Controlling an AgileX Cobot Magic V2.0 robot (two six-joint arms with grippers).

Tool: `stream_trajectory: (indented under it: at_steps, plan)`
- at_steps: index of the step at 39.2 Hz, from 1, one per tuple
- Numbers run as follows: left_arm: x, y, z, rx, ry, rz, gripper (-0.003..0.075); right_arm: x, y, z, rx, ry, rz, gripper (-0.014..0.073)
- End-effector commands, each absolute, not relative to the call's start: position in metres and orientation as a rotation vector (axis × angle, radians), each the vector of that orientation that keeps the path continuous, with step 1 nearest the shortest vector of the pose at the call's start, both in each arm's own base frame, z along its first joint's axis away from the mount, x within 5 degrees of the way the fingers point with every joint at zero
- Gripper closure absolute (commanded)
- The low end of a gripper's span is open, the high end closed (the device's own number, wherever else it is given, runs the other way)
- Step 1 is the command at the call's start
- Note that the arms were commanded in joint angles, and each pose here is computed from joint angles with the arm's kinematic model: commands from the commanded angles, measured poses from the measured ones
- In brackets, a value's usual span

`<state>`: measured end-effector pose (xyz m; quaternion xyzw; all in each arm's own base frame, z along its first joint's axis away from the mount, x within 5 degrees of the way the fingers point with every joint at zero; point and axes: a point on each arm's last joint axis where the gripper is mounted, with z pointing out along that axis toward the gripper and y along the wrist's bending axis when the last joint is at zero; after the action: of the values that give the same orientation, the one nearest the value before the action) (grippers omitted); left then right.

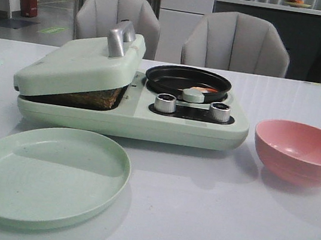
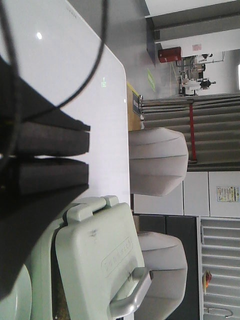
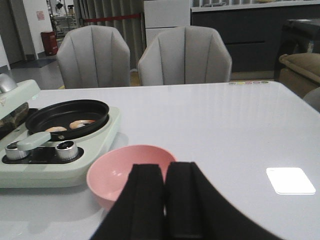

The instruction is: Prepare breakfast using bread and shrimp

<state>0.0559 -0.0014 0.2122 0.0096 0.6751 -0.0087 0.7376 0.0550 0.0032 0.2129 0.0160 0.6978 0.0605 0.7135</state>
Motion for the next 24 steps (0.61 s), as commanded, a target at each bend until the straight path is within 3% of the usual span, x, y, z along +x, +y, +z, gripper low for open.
stream_trajectory:
  at_steps: [1,24]
  plan:
    - [0.0547,-0.0020,0.2129,0.011,1.407,-0.043,0.0586,0.0510,0.0032,0.2254,0.014,1.407,0.120,0.0442]
    - [0.0548,-0.0020,0.2128,0.011,1.409,-0.043,0.0586,0.0529,0.0038,0.2173,-0.046,1.395,0.058,0.0442]
